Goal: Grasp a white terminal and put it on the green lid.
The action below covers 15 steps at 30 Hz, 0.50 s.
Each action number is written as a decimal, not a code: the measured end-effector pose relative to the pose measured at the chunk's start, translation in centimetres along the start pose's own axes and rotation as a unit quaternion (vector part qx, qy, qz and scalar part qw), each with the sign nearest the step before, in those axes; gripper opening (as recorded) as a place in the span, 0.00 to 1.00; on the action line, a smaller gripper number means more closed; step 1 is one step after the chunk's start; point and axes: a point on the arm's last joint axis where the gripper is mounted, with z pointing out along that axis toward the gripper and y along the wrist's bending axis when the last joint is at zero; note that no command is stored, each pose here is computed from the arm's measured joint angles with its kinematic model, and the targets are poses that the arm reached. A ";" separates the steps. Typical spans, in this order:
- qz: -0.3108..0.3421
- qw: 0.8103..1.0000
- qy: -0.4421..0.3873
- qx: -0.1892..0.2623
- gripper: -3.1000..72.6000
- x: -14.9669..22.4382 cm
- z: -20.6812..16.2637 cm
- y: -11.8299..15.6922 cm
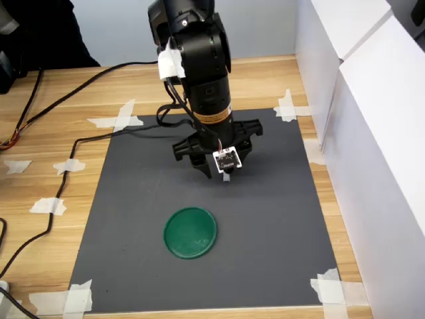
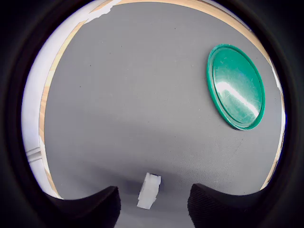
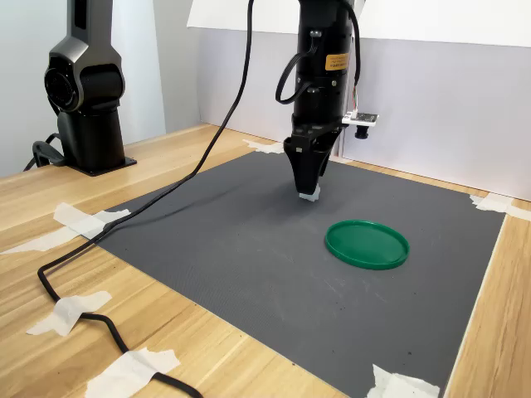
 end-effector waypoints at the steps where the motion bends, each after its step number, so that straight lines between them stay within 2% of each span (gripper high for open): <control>1: 0.000 1.000 0.002 0.000 0.84 0.0 0.1 0.0; 15: 0.008 1.000 0.020 -0.009 0.84 -0.1 1.6 0.1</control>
